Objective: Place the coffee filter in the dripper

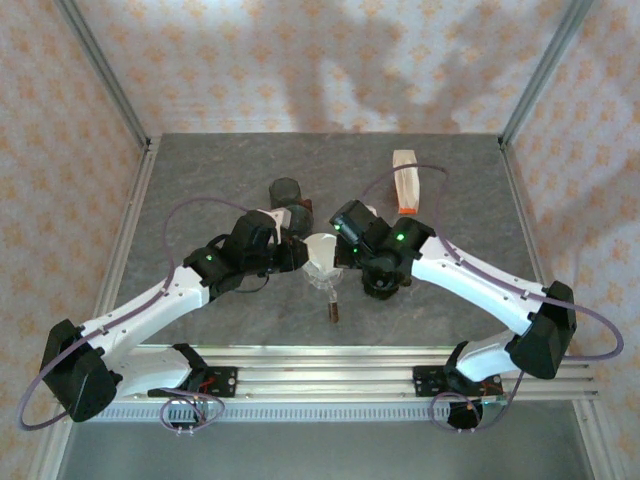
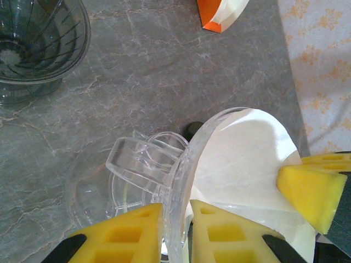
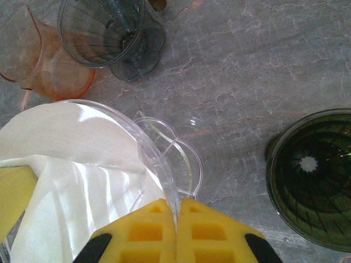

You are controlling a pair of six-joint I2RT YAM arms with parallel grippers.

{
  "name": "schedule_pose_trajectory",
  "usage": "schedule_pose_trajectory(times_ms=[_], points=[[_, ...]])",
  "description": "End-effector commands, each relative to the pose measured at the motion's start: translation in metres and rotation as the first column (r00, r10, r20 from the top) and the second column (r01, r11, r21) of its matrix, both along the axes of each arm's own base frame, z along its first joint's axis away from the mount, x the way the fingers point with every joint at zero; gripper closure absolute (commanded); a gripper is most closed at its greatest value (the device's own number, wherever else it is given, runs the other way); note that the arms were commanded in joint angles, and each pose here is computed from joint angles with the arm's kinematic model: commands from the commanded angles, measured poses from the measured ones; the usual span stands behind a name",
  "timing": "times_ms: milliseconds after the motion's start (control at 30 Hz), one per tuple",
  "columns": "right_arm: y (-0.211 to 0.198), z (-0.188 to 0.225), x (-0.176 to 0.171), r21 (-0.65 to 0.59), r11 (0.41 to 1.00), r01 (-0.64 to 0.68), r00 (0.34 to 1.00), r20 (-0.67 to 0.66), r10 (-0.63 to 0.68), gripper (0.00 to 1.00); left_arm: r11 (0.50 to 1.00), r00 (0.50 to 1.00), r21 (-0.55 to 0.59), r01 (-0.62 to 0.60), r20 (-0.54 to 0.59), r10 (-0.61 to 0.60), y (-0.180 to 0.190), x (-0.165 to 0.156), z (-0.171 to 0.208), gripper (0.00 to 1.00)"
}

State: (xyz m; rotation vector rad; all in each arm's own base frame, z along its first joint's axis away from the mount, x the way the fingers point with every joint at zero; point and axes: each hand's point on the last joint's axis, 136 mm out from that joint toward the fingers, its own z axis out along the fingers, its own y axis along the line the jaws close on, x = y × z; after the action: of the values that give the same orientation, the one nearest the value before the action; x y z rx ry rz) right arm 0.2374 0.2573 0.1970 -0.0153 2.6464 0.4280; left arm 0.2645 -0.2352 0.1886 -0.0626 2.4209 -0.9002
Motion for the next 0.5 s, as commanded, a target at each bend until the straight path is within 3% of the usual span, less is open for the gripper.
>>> schedule_pose_trajectory(times_ms=[0,33,133,200,333,467], points=[[-0.003,-0.007,-0.002,-0.053,0.999,-0.013,1.000,-0.006,0.013,1.00,1.000,1.000,0.021,0.007,-0.027,-0.006,0.000,-0.005,-0.012,0.81],[-0.003,-0.007,-0.002,-0.053,0.999,-0.014,1.000,-0.006,0.013,1.00,1.000,1.000,0.018,0.007,-0.025,-0.007,0.000,-0.005,-0.011,0.81],[-0.004,-0.005,-0.002,-0.053,0.999,-0.011,1.000,0.001,0.011,0.61,1.000,1.000,0.016,0.004,-0.021,-0.004,0.001,-0.005,-0.008,0.80],[-0.006,-0.001,-0.001,-0.050,0.999,-0.007,1.000,0.017,0.008,0.45,1.000,1.000,0.010,0.001,-0.013,-0.001,0.001,-0.005,-0.005,0.73],[-0.008,0.002,0.000,-0.052,0.999,-0.010,0.999,0.032,0.012,0.35,1.000,1.000,0.001,-0.007,0.004,0.007,0.003,-0.005,0.003,0.49],[-0.005,-0.001,-0.002,-0.057,0.998,-0.032,0.999,0.018,0.033,0.33,1.000,0.999,-0.015,-0.020,0.031,0.020,0.006,-0.006,0.016,0.38]])
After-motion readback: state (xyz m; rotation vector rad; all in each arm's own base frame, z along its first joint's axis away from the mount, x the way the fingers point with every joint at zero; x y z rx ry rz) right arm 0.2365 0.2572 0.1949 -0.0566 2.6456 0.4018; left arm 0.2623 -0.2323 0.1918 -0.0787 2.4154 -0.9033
